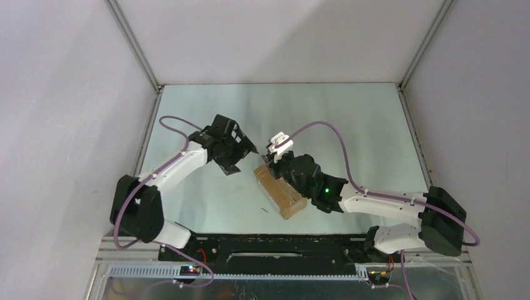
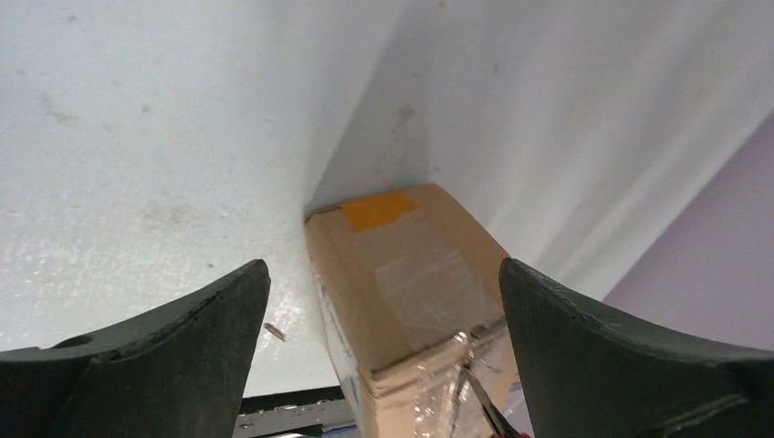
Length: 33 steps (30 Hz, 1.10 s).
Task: Unpack the express box
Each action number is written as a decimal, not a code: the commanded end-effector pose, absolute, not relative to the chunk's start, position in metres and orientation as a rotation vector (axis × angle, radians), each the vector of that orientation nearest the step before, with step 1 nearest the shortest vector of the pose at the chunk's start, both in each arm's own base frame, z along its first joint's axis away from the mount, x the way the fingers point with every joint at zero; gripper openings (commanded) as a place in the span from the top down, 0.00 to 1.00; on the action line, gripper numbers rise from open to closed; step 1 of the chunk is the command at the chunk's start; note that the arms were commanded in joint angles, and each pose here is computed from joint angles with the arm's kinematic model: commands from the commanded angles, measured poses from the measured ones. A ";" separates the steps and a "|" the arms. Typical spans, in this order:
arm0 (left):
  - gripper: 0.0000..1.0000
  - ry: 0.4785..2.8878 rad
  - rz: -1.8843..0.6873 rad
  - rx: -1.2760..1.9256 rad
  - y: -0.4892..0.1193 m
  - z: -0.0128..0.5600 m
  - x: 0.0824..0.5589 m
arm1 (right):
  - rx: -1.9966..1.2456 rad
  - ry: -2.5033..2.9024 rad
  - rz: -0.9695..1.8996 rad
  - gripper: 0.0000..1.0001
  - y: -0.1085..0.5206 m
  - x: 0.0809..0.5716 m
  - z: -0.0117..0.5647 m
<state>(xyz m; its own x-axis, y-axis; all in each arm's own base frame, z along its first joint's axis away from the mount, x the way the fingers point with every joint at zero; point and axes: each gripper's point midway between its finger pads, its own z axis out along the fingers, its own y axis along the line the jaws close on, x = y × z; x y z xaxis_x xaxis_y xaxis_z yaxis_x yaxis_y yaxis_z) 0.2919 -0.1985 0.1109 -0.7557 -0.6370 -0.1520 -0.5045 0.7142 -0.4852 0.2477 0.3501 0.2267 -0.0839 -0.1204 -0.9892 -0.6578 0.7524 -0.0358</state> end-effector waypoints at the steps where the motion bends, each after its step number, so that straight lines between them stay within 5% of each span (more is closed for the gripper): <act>1: 0.02 2.574 -0.783 -0.839 -0.215 0.140 0.289 | -0.648 1.647 0.492 1.00 0.351 0.244 0.214; 8: 0.02 2.527 -0.810 -0.654 -0.198 0.151 0.254 | -0.653 1.639 0.467 1.00 0.349 0.244 0.215; 17: 0.06 2.519 -1.213 -0.588 -0.229 0.128 0.215 | -0.709 1.621 0.405 1.00 0.349 0.246 0.211; 28: 0.08 2.313 -1.516 -0.688 -0.249 0.116 0.226 | -0.759 1.610 0.344 1.00 0.349 0.244 0.209; 33: 0.13 2.347 -1.427 -0.782 -0.242 0.097 0.224 | -0.795 1.596 0.287 1.00 0.352 0.241 0.210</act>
<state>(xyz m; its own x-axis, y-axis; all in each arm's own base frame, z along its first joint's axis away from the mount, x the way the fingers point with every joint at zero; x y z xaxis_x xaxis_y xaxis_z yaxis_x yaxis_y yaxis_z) 0.2184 -0.2406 0.0917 -0.8344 -0.5498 0.0390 -0.3044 0.4007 -0.8641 0.2432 0.3521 0.2204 -0.0039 -0.2302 -0.9731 -0.6475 0.7422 -0.1729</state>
